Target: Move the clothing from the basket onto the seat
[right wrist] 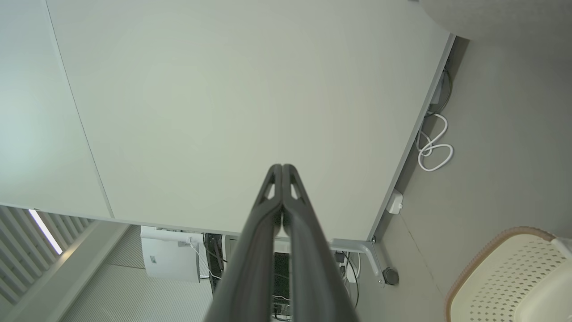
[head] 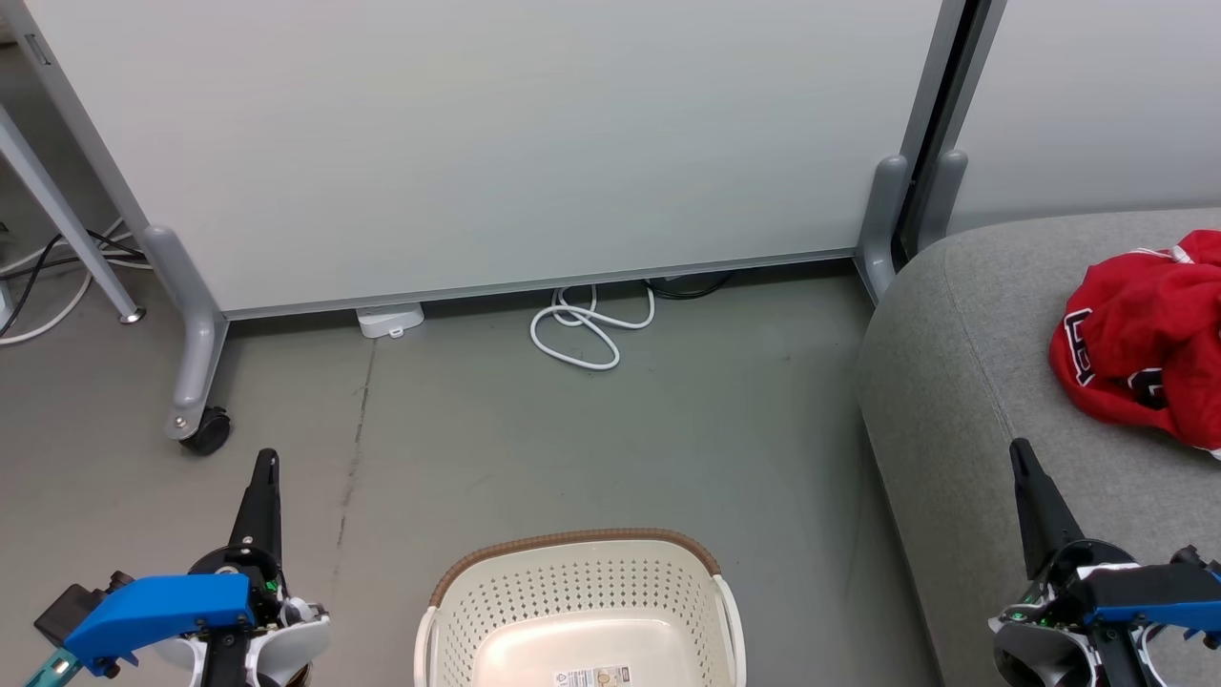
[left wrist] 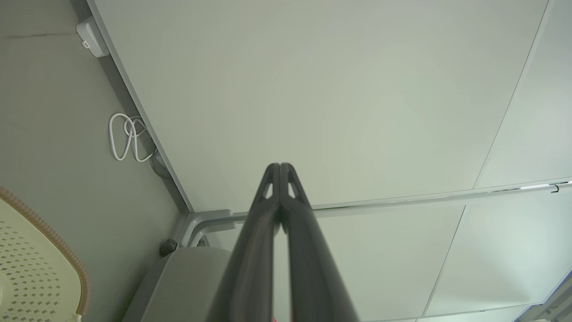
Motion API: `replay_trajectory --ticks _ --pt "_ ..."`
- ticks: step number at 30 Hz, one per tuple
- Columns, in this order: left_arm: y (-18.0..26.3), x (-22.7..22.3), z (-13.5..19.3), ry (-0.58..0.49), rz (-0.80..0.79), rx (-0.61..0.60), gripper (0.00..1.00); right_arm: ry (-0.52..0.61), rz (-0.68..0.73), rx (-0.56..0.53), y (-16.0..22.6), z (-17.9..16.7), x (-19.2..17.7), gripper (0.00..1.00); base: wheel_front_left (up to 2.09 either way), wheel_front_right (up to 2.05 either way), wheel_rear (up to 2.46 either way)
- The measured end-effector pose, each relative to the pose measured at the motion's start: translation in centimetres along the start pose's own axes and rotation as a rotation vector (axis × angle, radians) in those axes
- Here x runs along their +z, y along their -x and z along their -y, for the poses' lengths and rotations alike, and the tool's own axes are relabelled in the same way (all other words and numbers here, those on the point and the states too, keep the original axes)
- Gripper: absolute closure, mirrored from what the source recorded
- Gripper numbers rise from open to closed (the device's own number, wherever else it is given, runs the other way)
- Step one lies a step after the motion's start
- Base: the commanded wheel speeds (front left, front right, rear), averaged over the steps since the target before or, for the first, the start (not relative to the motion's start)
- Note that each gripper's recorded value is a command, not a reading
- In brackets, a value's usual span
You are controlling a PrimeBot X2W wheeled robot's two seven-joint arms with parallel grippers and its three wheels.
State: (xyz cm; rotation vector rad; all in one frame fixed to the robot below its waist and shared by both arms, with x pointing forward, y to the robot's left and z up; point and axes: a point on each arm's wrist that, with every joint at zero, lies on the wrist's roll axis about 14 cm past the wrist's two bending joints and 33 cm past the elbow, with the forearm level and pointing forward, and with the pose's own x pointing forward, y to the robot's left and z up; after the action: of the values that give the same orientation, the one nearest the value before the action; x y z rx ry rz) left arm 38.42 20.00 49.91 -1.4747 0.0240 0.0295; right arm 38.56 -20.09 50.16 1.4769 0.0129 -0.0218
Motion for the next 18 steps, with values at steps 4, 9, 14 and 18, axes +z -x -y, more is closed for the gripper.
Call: replay_trajectory --ticks 4,9,14,18 --pt "-0.07 0.05 0.07 0.028 0.000 -0.003 1.00 -0.027 -0.002 0.005 -0.08 -0.13 -0.02 1.00 0.00 0.00 0.00" --pt "-0.17 0.06 0.18 0.064 -0.002 -0.009 1.00 -0.061 -0.005 0.009 -0.14 -0.23 -0.04 1.00 0.00 0.00 0.00" --pt "-0.28 0.06 0.33 0.097 -0.004 -0.016 1.00 -0.092 -0.006 0.011 -0.14 -0.22 -0.05 1.00 0.00 0.00 0.00" --pt "-0.32 0.06 0.40 0.099 -0.004 -0.019 1.00 -0.096 -0.007 0.013 -0.18 -0.28 -0.06 1.00 0.00 0.00 0.00"
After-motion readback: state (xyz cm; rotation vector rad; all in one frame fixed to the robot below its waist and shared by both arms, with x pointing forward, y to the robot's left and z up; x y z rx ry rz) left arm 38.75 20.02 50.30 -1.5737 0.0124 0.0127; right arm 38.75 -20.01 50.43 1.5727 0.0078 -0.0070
